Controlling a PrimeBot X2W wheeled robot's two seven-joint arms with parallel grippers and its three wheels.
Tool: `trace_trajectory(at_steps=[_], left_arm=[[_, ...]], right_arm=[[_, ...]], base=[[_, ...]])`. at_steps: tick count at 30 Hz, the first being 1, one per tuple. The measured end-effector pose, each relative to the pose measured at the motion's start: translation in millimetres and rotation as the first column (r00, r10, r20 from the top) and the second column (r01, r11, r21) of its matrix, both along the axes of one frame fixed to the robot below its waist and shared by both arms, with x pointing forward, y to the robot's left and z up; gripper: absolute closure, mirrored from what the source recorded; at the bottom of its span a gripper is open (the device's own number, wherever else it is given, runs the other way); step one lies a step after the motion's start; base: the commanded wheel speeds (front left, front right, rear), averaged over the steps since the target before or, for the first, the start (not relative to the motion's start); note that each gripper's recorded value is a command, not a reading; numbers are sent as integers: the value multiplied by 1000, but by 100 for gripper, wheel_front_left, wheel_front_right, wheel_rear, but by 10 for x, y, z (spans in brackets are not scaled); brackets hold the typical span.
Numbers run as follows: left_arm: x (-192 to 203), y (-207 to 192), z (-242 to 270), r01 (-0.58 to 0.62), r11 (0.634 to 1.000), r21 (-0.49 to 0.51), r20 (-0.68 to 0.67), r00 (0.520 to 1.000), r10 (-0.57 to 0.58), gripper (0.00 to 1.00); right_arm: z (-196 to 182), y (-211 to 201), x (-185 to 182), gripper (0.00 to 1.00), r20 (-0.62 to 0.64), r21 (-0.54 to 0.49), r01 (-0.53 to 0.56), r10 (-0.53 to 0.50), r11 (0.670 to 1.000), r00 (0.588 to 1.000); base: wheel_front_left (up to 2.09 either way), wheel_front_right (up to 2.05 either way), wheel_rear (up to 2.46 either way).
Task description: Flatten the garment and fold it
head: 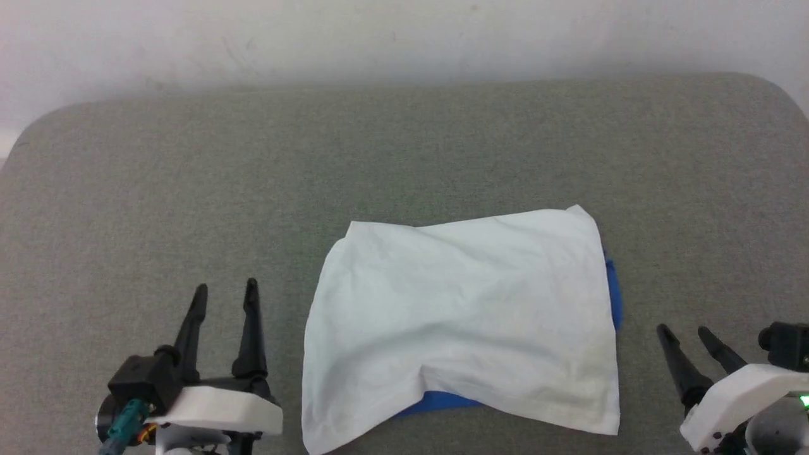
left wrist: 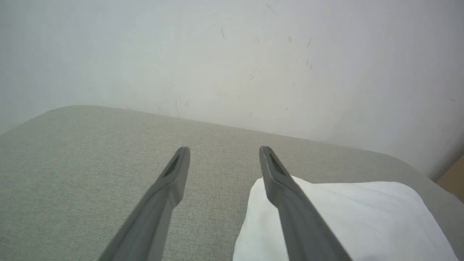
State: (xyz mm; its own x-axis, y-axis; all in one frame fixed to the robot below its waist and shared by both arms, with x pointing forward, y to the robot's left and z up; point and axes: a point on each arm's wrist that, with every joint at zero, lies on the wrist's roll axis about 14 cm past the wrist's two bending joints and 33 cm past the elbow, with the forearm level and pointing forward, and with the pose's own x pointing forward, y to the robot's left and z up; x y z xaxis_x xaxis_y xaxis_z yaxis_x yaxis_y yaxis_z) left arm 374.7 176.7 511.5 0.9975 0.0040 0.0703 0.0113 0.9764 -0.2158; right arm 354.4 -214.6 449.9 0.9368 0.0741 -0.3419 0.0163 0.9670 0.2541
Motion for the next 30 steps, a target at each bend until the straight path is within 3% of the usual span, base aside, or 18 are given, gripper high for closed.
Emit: trace_trajectory(at_steps=[7, 12, 22, 27, 28, 29, 30], left_arm=[[-41, 307, 286, -104, 993, 60, 100, 990, 97, 0], [-88, 431, 266, -128, 986, 107, 98, 988, 118, 0], [-23, 418, 68, -120, 986, 112, 44, 992, 116, 0], [-30, 416, 3, -119, 987, 108, 24, 993, 117, 0], [-30, 412, -5, -119, 987, 110, 22, 993, 117, 0], [-28, 399, -9, -114, 988, 107, 22, 993, 112, 0], [-25, 388, -12, -111, 988, 104, 21, 994, 109, 0]], right_arm=[[-261, 54, 178, 0, -200, -13, -106, 101, 994, 974], [-379, 220, 370, 0, -286, -2, -189, 180, 982, 941], [-730, 605, 623, 0, -442, 59, -317, 309, 947, 842], [-889, 618, 608, 0, -519, 90, -320, 319, 943, 793], [-901, 633, 600, 36, -527, 100, -319, 323, 942, 786], [-905, 650, 593, 91, -535, 115, -319, 329, 941, 778], [-897, 661, 594, 100, -537, 123, -318, 333, 940, 775]], base=[[0, 0, 0], [0, 0, 0], [0, 0, 0], [0, 0, 0], [0, 0, 0], [0, 0, 0], [0, 0, 0]])
